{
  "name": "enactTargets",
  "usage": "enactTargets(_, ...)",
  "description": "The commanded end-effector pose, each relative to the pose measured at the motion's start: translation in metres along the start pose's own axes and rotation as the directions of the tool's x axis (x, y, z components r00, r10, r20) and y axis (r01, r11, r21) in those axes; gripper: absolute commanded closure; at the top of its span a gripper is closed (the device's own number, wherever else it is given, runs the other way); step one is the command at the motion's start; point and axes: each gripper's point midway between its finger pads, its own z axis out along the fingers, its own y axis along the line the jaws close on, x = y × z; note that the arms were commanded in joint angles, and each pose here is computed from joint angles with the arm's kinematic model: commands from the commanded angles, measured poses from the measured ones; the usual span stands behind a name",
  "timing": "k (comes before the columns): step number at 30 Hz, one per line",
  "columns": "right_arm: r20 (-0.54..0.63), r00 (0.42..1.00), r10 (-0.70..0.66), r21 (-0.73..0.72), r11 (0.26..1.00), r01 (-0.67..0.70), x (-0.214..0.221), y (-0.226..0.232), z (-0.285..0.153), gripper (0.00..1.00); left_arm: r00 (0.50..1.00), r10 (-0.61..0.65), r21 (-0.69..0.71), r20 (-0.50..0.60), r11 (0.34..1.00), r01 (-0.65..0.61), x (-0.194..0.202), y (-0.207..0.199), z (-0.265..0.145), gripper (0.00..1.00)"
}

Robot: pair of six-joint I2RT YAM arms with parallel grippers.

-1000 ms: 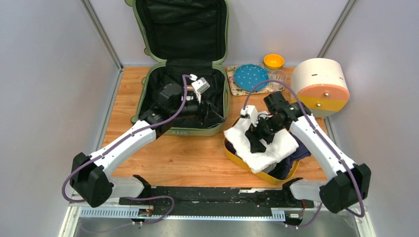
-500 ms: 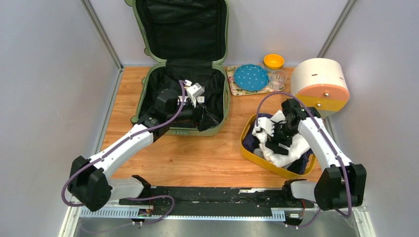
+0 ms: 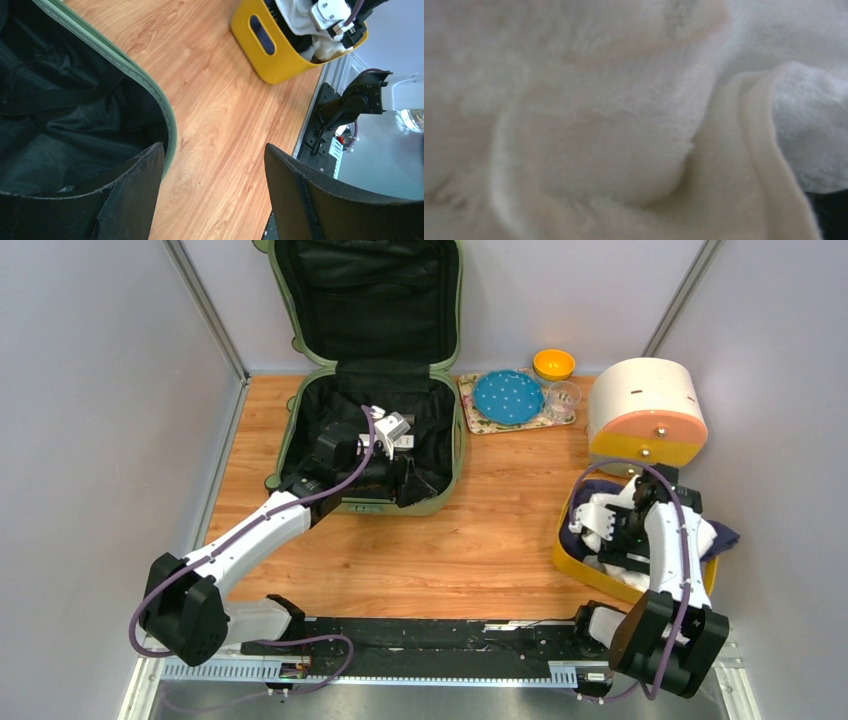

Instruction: Open, take out, and arrange the luggage

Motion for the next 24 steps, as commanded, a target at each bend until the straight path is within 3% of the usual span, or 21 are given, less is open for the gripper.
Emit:
enactTargets(1,-0.089,0.993,-0.077,-0.351,0.936,0.041,0.033,0.078,-0.027,0.22,0.999,0.044,0.028,0.012,0.999,-0.045,-0.003,-0.002,-0.002,0.20)
enactTargets(3,0.065,0.997,-0.045,-0.293,0.954,0.062,0.003,0.074,-0.040,0.20,0.999,0.048,0.031,0.012,0.998,-0.049,-0.003,-0.001,-0.003,0.20)
enactTargets(5,0.108,0.993,-0.054,-0.143,0.987,0.069,-0.013,0.055,-0.060,0.20,0.999,0.052,0.029,0.015,0.998,-0.053,-0.004,0.000,-0.003,0.20)
enactTargets(8,0.277,0.957,-0.091,0.058,0.995,0.078,-0.050,0.033,-0.091,0.19,0.998,0.060,0.028,0.018,0.998,-0.060,-0.005,0.000,-0.004,0.20)
enactTargets(11,0.455,0.889,-0.051,0.133,0.991,-0.011,-0.090,0.015,-0.126,0.17,0.997,0.070,0.027,0.032,0.997,-0.071,-0.010,-0.001,-0.005,0.20)
enactTargets(12,0.547,0.836,-0.033,0.132,0.990,-0.047,-0.109,0.008,-0.140,0.17,0.997,0.072,0.024,0.035,0.997,-0.073,-0.010,-0.001,-0.006,0.20)
enactTargets(14,0.624,0.779,0.065,0.053,0.991,-0.126,-0.128,-0.011,-0.150,0.17,0.996,0.077,0.016,0.041,0.997,-0.078,-0.012,0.000,-0.006,0.20)
enactTargets(15,0.667,0.723,0.181,-0.003,0.971,-0.240,-0.140,-0.036,-0.161,0.17,0.996,0.078,0.010,0.045,0.997,-0.079,-0.013,0.001,-0.008,0.20)
enactTargets(18,0.666,0.667,0.334,-0.068,0.918,-0.391,-0.151,-0.086,-0.156,0.19,0.996,0.072,-0.007,0.051,0.997,-0.071,-0.012,0.003,-0.009,0.20)
enactTargets(20,0.646,0.659,0.386,-0.073,0.890,-0.449,-0.153,-0.106,-0.148,0.20,0.996,0.065,-0.018,0.054,0.998,-0.064,-0.012,0.005,-0.010,0.20)
enactTargets(24,0.566,0.707,0.424,-0.072,0.880,-0.469,-0.160,-0.134,-0.107,0.21,0.996,0.067,-0.047,0.064,0.997,-0.064,-0.009,0.008,-0.015,0.20)
